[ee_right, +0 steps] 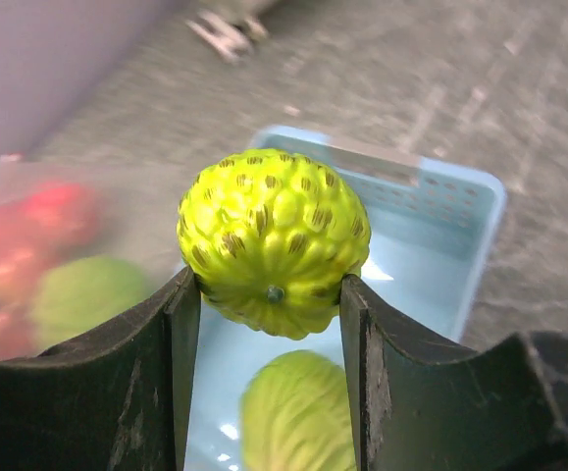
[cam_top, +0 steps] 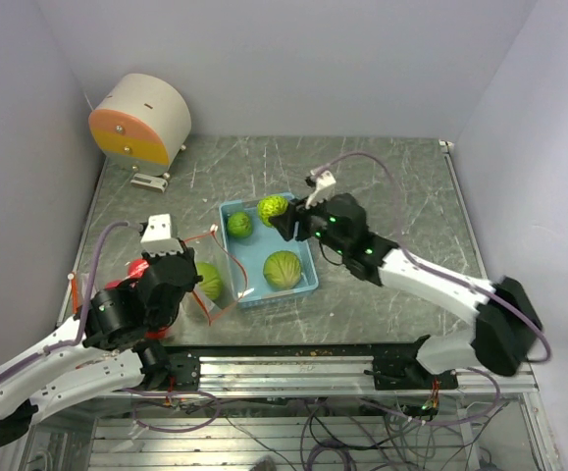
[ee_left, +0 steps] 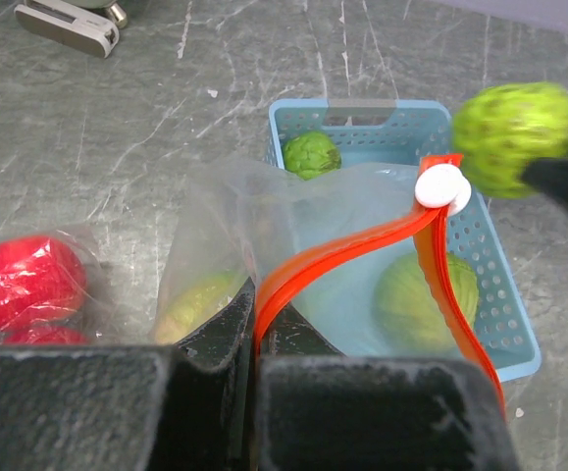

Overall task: Place the food in the zip-top bag and seal the zipper
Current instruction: Pick up the fake vegetable from the bin, then place the fake vegetable in the zipper food storage bag.

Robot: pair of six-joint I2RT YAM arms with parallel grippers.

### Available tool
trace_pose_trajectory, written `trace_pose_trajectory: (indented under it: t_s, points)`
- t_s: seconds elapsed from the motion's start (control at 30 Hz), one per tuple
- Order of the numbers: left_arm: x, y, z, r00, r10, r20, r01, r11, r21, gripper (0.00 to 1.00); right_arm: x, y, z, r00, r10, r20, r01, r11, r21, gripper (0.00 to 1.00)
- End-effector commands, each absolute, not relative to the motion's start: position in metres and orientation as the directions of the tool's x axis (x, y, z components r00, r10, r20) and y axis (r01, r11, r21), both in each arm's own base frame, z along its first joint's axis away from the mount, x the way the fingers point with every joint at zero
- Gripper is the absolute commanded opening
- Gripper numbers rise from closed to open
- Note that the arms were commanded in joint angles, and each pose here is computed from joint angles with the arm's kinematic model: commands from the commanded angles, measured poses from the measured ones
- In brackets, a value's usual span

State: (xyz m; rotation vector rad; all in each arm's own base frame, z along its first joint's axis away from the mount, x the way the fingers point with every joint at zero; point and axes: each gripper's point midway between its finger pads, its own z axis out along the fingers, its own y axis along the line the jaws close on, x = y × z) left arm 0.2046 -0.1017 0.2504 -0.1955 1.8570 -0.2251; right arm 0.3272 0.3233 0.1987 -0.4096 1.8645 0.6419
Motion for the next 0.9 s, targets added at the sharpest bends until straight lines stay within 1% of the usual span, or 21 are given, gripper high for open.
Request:
trace_pose_trajectory:
  t_s: [0.0, 0.07, 0.13, 0.27, 0.37, 0.43, 0.5, 0.63, 0.73, 0.77, 0.87]
  points:
    - [0.209, -0.102, 0.260, -0.264, -0.258, -0.929, -0.038, 0.966, -0.257, 0.07, 0.252, 0.343, 0.257, -0.277, 0.060, -0.959, -0.833, 0.482, 0.271, 0.33]
    - [0.209, -0.104, 0.259, -0.268, -0.257, -0.929, -0.036, 0.966, -0.256, 0.07, 0.220, 0.347, 0.278, -0.249, 0.057, -0.967, -0.903, 0.347, 0.253, 0.33]
    - [0.209, -0.104, 0.259, -0.271, -0.262, -0.926, -0.036, 0.964, -0.262, 0.07, 0.194, 0.353, 0.292, -0.227, 0.039, -0.973, -0.942, 0.244, 0.230, 0.33]
    - [0.208, -0.104, 0.258, -0.272, -0.274, -0.922, -0.037, 0.961, -0.274, 0.07, 0.139, 0.377, 0.306, -0.160, 0.002, -0.987, -0.984, 0.079, 0.159, 0.34]
    - [0.208, -0.104, 0.259, -0.273, -0.276, -0.922, -0.032, 0.960, -0.278, 0.07, 0.111, 0.393, 0.304, -0.124, -0.028, -0.992, -0.992, 0.007, 0.124, 0.37]
    - [0.208, -0.104, 0.259, -0.274, -0.276, -0.922, -0.033, 0.960, -0.277, 0.07, 0.111, 0.399, 0.295, -0.141, -0.046, -0.989, -0.990, 0.026, 0.140, 0.39]
    - [0.208, -0.105, 0.261, -0.274, -0.274, -0.922, -0.027, 0.960, -0.277, 0.07, 0.122, 0.406, 0.283, -0.170, -0.064, -0.983, -0.983, 0.081, 0.165, 0.41]
    - [0.207, -0.104, 0.262, -0.276, -0.276, -0.921, -0.027, 0.960, -0.280, 0.07, 0.158, 0.415, 0.268, -0.210, -0.073, -0.975, -0.945, 0.271, 0.183, 0.44]
    - [0.206, -0.103, 0.261, -0.275, -0.285, -0.918, -0.025, 0.957, -0.290, 0.07, 0.185, 0.419, 0.257, -0.200, -0.084, -0.976, -0.909, 0.389, 0.153, 0.47]
    - [0.206, -0.104, 0.261, -0.273, -0.289, -0.917, -0.022, 0.955, -0.295, 0.07, 0.191, 0.423, 0.264, -0.187, -0.075, -0.980, -0.905, 0.401, 0.142, 0.47]
    - [0.206, -0.105, 0.260, -0.273, -0.290, -0.917, -0.018, 0.955, -0.296, 0.07, 0.202, 0.438, 0.256, -0.187, -0.098, -0.977, -0.897, 0.424, 0.129, 0.47]
